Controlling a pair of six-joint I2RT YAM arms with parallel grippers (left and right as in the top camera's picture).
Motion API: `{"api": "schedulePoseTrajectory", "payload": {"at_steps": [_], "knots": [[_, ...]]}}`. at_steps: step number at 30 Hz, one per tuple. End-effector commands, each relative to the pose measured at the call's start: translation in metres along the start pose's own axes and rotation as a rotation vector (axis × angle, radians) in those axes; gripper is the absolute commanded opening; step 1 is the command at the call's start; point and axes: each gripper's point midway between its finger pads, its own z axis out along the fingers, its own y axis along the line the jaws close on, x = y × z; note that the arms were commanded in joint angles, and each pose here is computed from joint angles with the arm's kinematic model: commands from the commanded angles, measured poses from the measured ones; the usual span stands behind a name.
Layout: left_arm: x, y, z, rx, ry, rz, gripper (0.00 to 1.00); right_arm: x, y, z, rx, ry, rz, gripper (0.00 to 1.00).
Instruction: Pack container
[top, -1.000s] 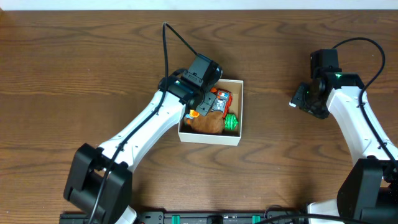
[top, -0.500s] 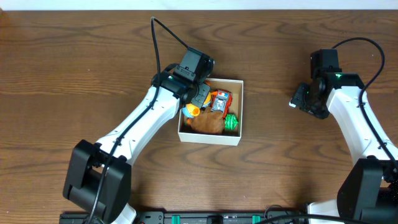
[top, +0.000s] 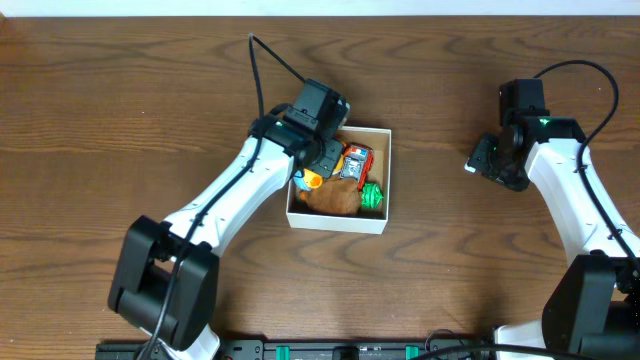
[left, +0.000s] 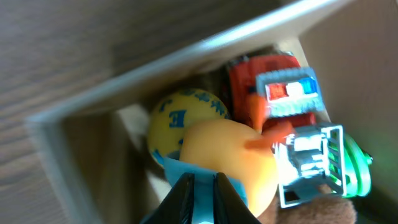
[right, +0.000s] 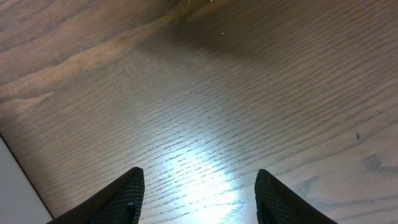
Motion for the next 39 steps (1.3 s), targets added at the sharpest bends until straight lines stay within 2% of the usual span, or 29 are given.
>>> {"api": "schedulePoseTrajectory", "payload": {"at_steps": [1,9,18,19,20,22,23,24,26,28,32,36,39], "knots": [[0.017,-0.013,0.025,0.043,0.091,-0.016,0.13,-0.003,-0.002,-0.008,-0.007,-0.023,-0.007,0.59],[0.048,-0.014,0.058,0.036,0.222,-0.02,0.13,-0.002,-0.002,-0.008,-0.004,-0.017,-0.009,0.59],[0.021,0.006,0.031,-0.086,0.121,-0.002,0.14,-0.001,-0.003,-0.008,-0.002,-0.014,-0.009,0.59],[0.017,0.005,0.025,-0.086,0.104,-0.002,0.17,-0.001,-0.003,-0.008,-0.003,-0.014,-0.009,0.59],[0.011,0.005,0.017,-0.086,0.077,-0.002,0.27,-0.001,-0.003,-0.008,-0.002,-0.014,-0.008,0.59],[0.005,0.004,0.007,-0.085,0.05,-0.002,0.3,-0.001,-0.003,-0.008,-0.002,-0.014,-0.008,0.59],[0.003,0.004,0.003,-0.084,0.038,-0.002,0.35,-0.001,-0.003,-0.008,-0.002,-0.014,-0.009,0.59],[0.001,0.004,-0.001,-0.083,0.028,-0.002,0.47,-0.001,-0.003,-0.008,-0.002,-0.014,-0.009,0.59],[-0.002,0.003,-0.007,-0.082,0.011,-0.002,0.59,-0.001,-0.003,-0.008,-0.002,-0.014,-0.009,0.59],[-0.005,0.003,-0.014,-0.081,-0.007,-0.003,0.77,-0.001,-0.003,-0.008,-0.002,-0.014,-0.013,0.59],[-0.013,0.003,-0.032,-0.085,-0.056,-0.003,0.98,-0.003,-0.002,-0.008,-0.006,-0.023,-0.051,0.61],[-0.023,0.017,-0.059,-0.171,-0.126,-0.01,0.98,-0.005,0.001,-0.008,-0.01,-0.034,-0.118,0.64],[-0.03,0.032,-0.085,-0.217,-0.194,-0.07,0.98,-0.009,0.009,-0.009,-0.02,-0.061,-0.179,0.66]]}}
